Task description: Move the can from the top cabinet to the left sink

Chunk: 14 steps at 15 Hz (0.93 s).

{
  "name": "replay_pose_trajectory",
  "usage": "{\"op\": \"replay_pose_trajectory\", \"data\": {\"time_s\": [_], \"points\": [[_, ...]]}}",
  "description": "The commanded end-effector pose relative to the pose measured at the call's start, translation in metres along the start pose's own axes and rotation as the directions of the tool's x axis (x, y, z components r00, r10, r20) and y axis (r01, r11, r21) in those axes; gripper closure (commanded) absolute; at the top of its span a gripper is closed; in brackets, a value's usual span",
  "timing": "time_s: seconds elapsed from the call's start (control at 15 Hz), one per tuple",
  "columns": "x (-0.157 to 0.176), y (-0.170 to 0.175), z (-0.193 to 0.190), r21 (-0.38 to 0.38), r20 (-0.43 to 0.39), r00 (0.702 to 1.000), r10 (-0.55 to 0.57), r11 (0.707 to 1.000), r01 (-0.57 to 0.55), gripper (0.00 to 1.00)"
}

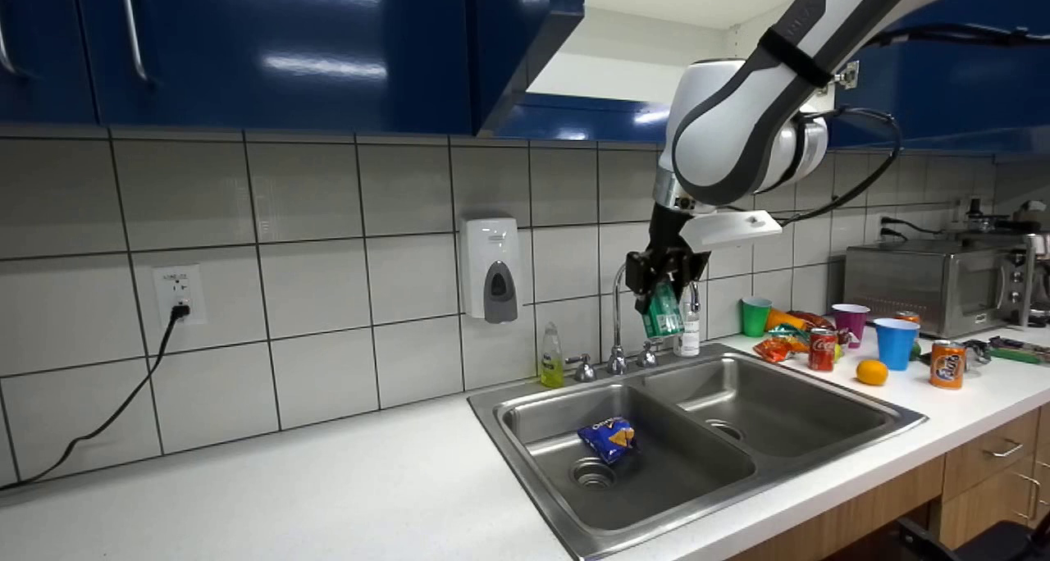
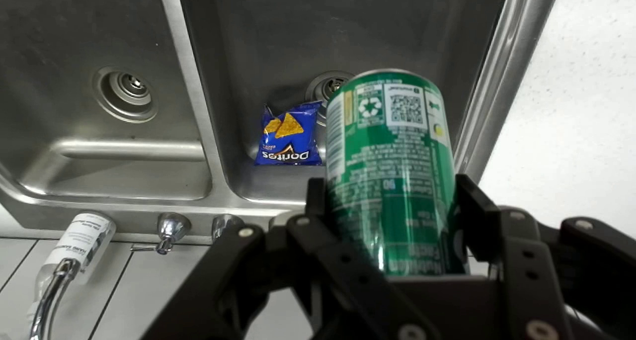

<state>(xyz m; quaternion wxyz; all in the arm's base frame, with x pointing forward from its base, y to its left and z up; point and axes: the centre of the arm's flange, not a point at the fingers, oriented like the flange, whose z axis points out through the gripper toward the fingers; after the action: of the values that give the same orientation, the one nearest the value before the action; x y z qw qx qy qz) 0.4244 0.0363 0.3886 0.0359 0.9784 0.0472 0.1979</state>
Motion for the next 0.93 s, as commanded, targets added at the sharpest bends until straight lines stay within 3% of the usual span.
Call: {"op": "replay_pose_trajectory", "data": {"time_s": [0.0,0.13,0.2,0.87], "points": [[-0.007,-0.002,0.021,0.004,-0.017,0.999,-0.036,0.999,0.036,0.62],[-0.012,-0.004,0.029,0.011,-0.005,0.999,-0.033,0.999,0.033,0.62],[-0.011,-0.004,0.024,0.013,0.014,1.0,-0.012,1.0,0.012,0.37],[-0.014,-0.005,0.032,0.017,0.023,1.0,-0.013,1.0,0.013,0.37]]}}
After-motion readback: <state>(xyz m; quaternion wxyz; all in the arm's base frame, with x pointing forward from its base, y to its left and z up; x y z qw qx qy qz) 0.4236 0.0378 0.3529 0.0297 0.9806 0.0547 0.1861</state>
